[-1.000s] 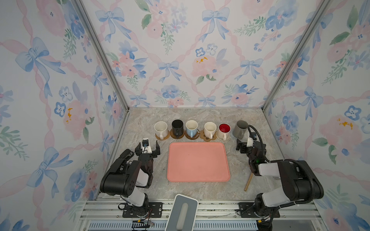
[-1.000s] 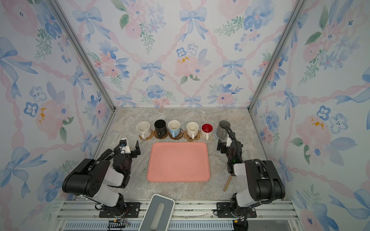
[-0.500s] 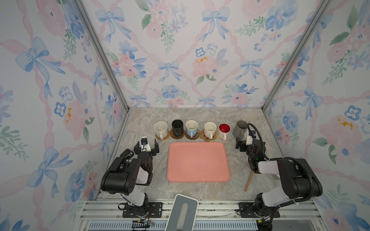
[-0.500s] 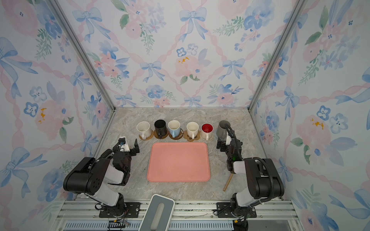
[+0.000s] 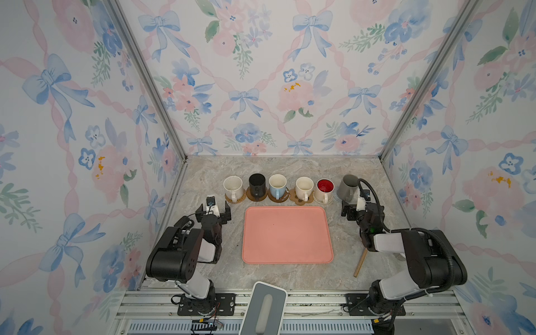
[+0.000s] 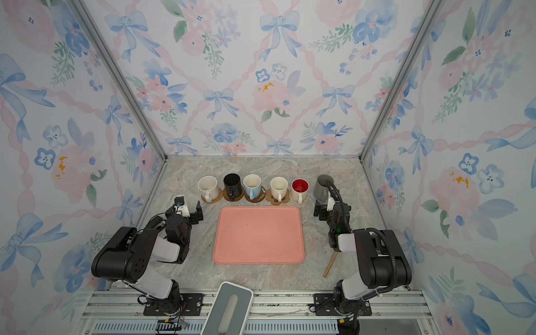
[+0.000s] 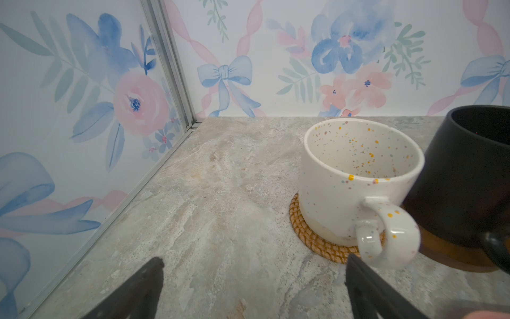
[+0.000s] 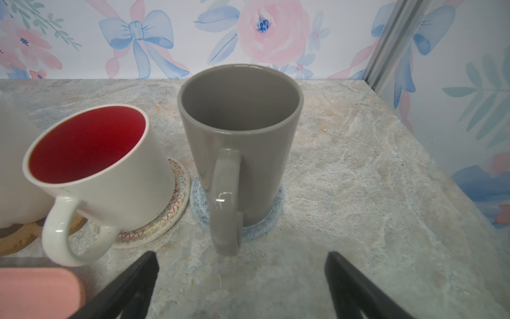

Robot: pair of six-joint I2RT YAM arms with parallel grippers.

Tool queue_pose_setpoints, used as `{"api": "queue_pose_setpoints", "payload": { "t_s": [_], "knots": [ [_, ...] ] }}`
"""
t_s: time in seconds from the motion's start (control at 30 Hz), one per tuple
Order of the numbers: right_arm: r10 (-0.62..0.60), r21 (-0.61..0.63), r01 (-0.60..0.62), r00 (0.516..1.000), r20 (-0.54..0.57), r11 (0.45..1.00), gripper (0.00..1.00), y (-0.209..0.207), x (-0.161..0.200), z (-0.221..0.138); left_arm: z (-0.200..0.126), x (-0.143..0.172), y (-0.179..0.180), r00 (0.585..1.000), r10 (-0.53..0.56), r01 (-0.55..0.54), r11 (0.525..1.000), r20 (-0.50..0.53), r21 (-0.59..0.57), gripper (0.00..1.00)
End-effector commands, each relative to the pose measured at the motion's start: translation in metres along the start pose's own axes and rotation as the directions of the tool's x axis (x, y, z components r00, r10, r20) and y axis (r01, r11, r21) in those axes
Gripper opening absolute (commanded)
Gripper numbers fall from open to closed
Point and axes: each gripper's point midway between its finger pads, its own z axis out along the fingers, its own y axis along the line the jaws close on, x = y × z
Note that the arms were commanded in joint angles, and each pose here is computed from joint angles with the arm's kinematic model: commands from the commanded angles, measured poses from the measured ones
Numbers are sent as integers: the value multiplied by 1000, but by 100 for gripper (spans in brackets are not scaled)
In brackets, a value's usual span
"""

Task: Place cups on coasters
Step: Reset both arms

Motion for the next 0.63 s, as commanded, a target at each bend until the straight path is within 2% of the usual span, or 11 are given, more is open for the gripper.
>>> {"api": "queue_pose_setpoints", "payload": {
  "t_s": [0.0,0.6],
  "knots": [
    [-1,-3,1,1000,16,1000,97,-2,-6,2,2,-6,1,1000,-25,25,1000,16,-1,98],
    [1,-6,-1,1000,15,1000,97,-1,-7,3,2,-6,1,1000,-25,25,1000,16,-1,98]
  ]
}}
